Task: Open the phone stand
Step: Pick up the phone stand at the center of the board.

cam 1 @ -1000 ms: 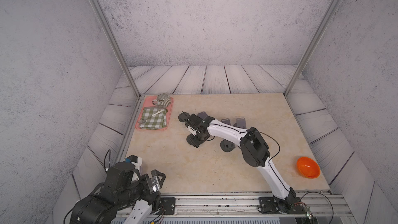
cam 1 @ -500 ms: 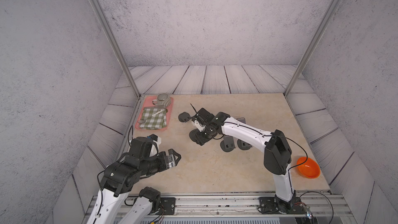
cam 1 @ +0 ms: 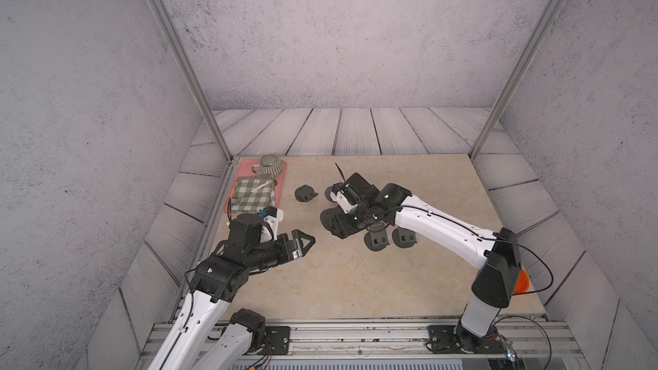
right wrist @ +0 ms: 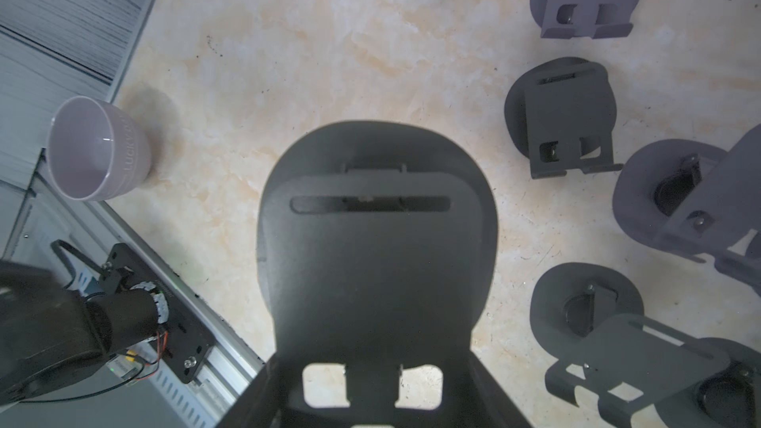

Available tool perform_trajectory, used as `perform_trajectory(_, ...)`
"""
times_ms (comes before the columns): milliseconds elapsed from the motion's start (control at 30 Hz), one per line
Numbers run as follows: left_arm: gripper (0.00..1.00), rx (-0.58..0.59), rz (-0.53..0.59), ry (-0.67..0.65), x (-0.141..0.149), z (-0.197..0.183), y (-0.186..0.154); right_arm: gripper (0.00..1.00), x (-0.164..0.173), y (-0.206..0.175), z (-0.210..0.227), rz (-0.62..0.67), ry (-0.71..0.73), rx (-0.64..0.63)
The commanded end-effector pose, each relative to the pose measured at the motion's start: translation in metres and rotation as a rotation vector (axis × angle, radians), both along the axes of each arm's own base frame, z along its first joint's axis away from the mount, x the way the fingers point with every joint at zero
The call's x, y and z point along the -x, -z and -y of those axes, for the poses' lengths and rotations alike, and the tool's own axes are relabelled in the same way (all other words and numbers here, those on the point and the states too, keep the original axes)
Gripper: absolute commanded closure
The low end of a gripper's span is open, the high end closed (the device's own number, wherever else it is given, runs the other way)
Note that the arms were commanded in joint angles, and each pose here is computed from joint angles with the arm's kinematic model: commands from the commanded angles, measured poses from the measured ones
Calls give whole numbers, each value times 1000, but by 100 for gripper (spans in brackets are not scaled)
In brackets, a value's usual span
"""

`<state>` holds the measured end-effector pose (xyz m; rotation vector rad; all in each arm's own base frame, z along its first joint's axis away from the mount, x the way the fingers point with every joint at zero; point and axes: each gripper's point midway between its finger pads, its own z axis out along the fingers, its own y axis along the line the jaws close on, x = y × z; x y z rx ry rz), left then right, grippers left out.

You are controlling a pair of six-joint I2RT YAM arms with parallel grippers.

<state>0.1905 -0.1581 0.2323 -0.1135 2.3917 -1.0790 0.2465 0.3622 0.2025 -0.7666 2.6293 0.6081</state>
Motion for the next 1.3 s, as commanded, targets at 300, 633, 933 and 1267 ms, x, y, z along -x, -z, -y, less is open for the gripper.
perform_trajectory(300,12,206,95,96,-23,37,-24,49,23,-35,24,-19,65,-72)
perform_trajectory(633,11,222,73,152,-31,58,-16,49,29,-45,31,-19,84,-97)
perform_trajectory(933,13,209,21,127,-44,63,3,48,32,-55,38,7,95,-121)
perform_trajectory(1267,13,225,18,143,-55,71,2,48,36,-51,38,-2,97,-113)
